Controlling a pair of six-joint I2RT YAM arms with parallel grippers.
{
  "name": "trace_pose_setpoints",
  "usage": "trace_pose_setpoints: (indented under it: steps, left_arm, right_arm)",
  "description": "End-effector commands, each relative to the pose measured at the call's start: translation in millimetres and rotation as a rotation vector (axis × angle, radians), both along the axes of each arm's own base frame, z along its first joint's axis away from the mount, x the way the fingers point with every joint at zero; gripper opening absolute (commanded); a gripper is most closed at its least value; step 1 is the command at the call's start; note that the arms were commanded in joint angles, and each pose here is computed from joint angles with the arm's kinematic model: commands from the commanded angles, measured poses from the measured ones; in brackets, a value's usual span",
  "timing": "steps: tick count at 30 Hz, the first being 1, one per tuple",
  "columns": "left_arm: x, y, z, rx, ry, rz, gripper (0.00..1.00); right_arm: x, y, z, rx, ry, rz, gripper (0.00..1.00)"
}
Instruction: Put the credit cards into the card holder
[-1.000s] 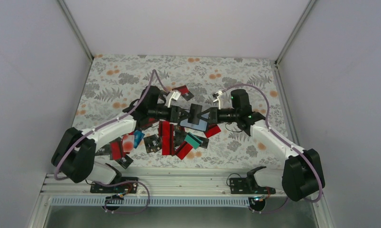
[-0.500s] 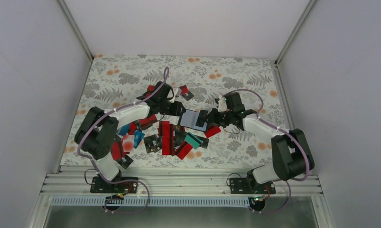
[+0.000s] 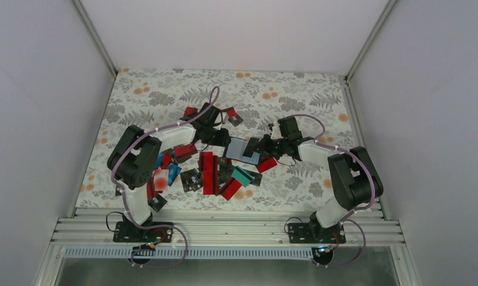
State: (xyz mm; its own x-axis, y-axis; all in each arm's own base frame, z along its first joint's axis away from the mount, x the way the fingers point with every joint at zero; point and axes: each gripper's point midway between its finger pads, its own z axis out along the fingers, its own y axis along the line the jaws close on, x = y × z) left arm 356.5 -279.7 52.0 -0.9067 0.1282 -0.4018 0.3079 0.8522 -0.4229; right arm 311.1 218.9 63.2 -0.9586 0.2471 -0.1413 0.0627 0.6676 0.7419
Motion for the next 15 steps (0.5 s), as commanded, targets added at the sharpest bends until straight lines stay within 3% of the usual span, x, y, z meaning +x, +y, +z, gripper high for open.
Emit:
trace_pose_setpoints:
  steps: [1, 15]
  left_arm:
    - [7, 1, -5, 0.024, -0.004, -0.007, 0.37]
    - [-1, -3, -22, 0.009, 0.043, -0.026, 0.34]
  right_arm:
    - [17, 5, 11, 0.038, -0.045, -0.013, 0.04]
    - [16, 13, -6, 0.081, 0.008, 0.018, 0.04]
